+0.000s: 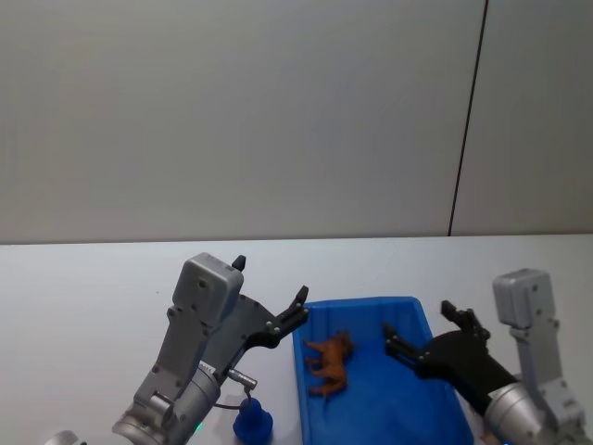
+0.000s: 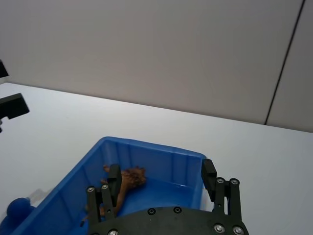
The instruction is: Pick up the two dolls from the table and place them into the box.
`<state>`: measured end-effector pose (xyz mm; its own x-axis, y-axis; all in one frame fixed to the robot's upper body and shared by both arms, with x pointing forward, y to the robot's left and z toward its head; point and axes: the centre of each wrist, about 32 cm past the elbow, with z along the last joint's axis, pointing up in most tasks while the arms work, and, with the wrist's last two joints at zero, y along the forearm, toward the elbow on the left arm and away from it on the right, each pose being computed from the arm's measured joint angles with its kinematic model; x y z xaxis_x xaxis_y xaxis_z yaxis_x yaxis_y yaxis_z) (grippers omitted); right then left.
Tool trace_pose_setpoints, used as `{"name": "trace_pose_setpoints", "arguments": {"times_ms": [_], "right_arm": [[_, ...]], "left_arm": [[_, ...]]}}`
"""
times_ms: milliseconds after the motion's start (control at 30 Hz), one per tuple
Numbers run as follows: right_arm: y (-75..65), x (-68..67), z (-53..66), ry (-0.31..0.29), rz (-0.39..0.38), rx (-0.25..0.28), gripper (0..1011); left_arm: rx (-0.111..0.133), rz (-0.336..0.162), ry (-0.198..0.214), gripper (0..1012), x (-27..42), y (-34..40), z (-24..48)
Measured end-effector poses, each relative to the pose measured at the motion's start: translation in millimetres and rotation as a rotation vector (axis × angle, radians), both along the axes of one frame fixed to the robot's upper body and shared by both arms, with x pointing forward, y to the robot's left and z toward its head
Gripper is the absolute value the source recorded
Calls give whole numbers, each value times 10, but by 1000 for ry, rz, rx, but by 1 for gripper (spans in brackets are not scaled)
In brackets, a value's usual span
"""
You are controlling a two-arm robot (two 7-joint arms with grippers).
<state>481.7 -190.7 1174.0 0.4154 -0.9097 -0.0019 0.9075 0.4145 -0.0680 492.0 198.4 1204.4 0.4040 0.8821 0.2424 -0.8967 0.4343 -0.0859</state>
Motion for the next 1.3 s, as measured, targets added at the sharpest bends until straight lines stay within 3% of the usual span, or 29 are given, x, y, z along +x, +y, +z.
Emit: {"name": "trace_pose_setpoints", "arguments": {"times_ms": [567, 900, 1300], "right_arm": [[-257, -295, 22, 3, -152, -47, 1001], [-418, -435, -94, 47, -202, -67, 1001], [-510, -513, -349, 118, -205, -73, 1001]], "left_arm": [[0, 0, 0, 1001, 0, 0, 0], [0, 0, 0, 1001, 0, 0, 0], [0, 0, 0, 1001, 0, 0, 0]]}}
